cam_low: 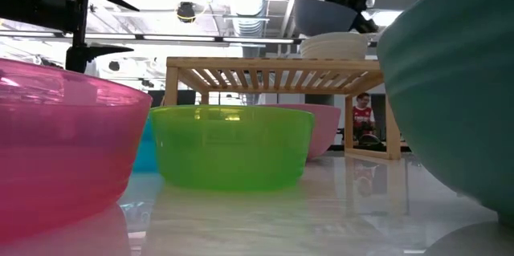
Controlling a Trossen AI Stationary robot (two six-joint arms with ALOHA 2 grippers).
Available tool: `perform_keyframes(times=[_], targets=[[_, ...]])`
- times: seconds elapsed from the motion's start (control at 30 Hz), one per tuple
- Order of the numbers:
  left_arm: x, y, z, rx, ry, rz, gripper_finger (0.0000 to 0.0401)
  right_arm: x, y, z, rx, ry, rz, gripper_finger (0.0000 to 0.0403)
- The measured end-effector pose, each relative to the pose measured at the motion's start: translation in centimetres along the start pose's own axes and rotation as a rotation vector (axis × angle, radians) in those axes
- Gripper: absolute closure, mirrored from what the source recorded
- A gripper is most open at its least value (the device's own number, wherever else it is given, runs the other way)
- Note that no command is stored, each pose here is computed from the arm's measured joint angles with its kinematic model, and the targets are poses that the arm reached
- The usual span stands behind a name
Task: Place and stack bowls onto a shelf
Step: Stack the dark blue bowl on top of the white bowl on the shelf
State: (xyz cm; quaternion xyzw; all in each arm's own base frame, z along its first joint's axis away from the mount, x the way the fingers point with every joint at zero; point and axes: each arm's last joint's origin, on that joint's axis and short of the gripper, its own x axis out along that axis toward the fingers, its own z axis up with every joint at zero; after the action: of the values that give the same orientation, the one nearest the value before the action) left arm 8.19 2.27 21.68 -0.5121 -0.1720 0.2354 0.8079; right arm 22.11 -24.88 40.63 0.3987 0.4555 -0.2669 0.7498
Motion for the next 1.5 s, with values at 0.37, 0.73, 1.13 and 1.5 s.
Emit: perform_keyframes(times=[0.37,0.73,1.13,1.5], targets=[[0.0,0.0,0.0,0.001,0.000,0.002,0.0069,1.2,-1.0,-0.2,0.028,0.055,0.003,0.0366],[0.0,0.0,0.0,0.001,0.000,0.002,0.0069,1.7,-1.2,-0.2,0.022,0.069,-0.021,0.0366],[0.0,0.0,0.0,0.000,0.000,0.001,0.0069,3.2,-1.8,-0.7,0.044,0.134,-0.036,0.0366],[0.0,0.0,0.0,0.000,-0.006,0.005,0.0069,3.2,-1.8,-0.7,0.040,0.130,-0.053,0.0337]])
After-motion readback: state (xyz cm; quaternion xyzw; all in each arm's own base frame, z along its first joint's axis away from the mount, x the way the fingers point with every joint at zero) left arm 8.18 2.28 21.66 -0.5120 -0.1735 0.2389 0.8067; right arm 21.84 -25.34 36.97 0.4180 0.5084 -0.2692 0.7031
